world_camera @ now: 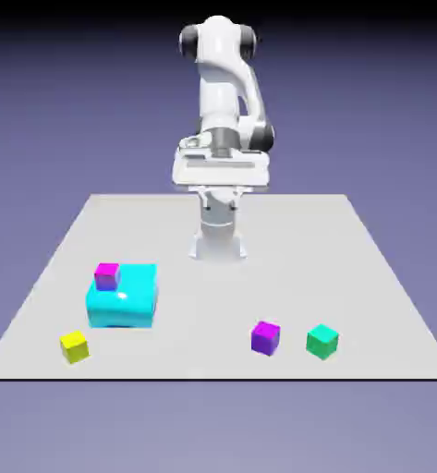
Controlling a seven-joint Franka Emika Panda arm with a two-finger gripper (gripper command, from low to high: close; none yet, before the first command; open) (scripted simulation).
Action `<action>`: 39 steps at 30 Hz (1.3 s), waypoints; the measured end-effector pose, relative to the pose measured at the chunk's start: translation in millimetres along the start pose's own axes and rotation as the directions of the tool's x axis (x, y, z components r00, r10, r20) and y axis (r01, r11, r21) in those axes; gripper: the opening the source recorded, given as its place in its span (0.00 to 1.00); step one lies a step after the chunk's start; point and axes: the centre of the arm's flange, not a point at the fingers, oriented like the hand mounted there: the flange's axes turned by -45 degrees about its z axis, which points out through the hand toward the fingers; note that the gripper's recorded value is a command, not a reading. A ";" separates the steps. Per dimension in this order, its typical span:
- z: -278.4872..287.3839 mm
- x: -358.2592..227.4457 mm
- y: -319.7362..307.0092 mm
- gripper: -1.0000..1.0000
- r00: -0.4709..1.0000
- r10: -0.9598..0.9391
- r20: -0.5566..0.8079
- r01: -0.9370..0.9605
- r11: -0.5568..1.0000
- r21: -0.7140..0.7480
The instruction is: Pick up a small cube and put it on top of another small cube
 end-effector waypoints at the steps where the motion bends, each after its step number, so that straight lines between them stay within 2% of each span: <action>1: 10.1 -2.3 -3.4 0.50 0.999 -0.033 0.029 0.032 0.999 0.019; 7: 70.5 -23.0 -28.1 0.50 0.952 -0.248 0.180 0.222 0.963 0.154; 14: 135.6 -61.1 -61.4 0.50 0.810 -0.512 0.287 0.415 0.845 0.337; 24: 210.2 -131.8 -103.8 0.50 0.478 -0.828 0.293 0.591 0.550 0.590; 26: 211.4 -133.2 -104.5 0.50 0.471 -0.833 0.291 0.593 0.543 0.594; 32: 261.1 -176.9 -110.4 0.50 0.470 -0.833 0.291 0.594 0.543 0.594; 33: 263.4 -179.6 -110.7 0.00 0.471 -0.833 0.291 0.593 0.543 0.594; 39: 230.8 -147.3 -106.8 0.00 0.468 -0.835 0.290 0.597 0.541 0.592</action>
